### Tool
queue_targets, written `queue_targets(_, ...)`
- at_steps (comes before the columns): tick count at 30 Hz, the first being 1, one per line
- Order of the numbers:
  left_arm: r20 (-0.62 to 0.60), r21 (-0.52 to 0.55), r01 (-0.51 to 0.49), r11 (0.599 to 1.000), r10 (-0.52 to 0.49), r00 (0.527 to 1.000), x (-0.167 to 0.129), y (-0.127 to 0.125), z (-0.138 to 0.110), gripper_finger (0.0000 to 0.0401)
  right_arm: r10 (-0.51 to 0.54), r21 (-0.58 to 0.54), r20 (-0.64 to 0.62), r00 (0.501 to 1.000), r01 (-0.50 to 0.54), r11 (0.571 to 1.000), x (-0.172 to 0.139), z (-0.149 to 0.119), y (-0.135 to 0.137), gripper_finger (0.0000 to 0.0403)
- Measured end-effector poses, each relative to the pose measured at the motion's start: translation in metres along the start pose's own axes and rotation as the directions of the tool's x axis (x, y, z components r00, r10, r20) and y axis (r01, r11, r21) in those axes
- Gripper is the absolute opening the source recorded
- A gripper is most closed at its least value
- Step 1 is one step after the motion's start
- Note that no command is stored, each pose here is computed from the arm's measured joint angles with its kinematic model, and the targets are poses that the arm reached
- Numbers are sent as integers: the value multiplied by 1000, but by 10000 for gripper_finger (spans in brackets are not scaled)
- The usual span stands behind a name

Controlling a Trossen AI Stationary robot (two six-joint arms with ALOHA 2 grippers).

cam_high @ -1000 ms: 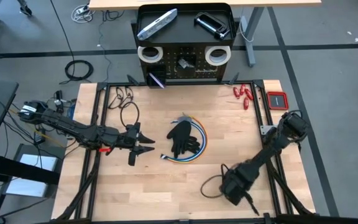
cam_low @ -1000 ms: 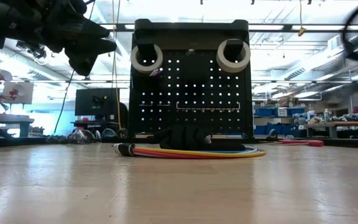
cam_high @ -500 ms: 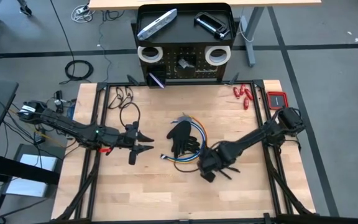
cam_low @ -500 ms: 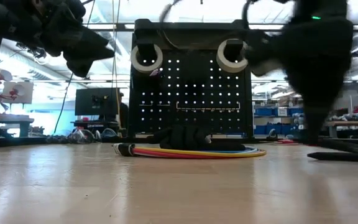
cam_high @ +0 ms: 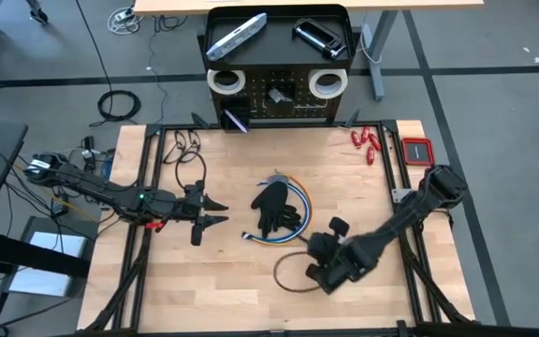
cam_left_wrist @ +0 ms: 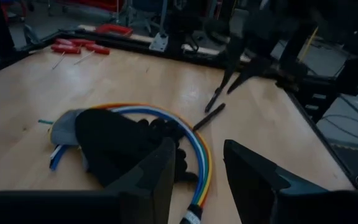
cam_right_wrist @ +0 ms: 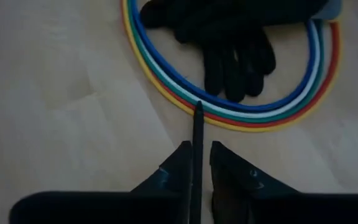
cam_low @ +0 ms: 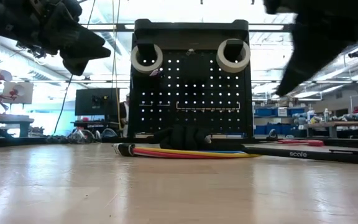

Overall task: Hang tools onto peg board
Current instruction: Put the black pen into the black bin on the peg board

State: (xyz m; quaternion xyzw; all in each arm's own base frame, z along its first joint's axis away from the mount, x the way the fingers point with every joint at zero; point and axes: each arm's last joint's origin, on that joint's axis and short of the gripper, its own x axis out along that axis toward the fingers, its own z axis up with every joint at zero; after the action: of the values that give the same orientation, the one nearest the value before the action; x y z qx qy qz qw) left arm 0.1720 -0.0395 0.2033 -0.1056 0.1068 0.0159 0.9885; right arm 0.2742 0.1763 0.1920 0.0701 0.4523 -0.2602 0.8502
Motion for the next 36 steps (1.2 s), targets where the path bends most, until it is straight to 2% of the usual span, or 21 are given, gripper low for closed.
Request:
queue_targets(3, 13, 1, -8, 1000, 8, 1000, 0, 0, 1, 145, 21, 49, 50, 999, -24, 999, 5, -30, 6, 84)
queue_targets(8, 47, -7, -2, 1000, 3, 999, 0, -1, 4, 145, 22, 87, 51, 998, -27, 996, 17, -78, -3, 116)
queue_targets(14, 57, -8, -41, 999, 42, 997, 1, 0, 4, 145, 12, 99, 101, 995, -22, 995, 20, -100, -11, 147)
queue_targets(17, 58, -7, -70, 997, 71, 996, 3, 1, 3, 145, 64, 121, 133, 989, -80, 989, 29, -110, -14, 150)
queue_targets(23, 58, -28, -77, 997, 78, 995, 7, 0, 1, 145, 167, 164, 225, 960, -206, 965, 51, -123, -27, 130)
queue_targets(26, 59, -44, -70, 997, 73, 996, 10, 0, 0, 145, 163, 140, 238, 957, -200, 970, 55, -126, -32, 109)
queue_targets(31, 93, -70, -56, 996, 63, 994, 8, -1, 4, 145, 152, 50, 234, 960, -169, 984, 58, -128, -36, 50)
queue_targets(36, 157, -66, -25, 997, 35, 987, 1, -2, 14, 145, 148, 44, 229, 962, -162, 986, 58, -125, -36, 43)
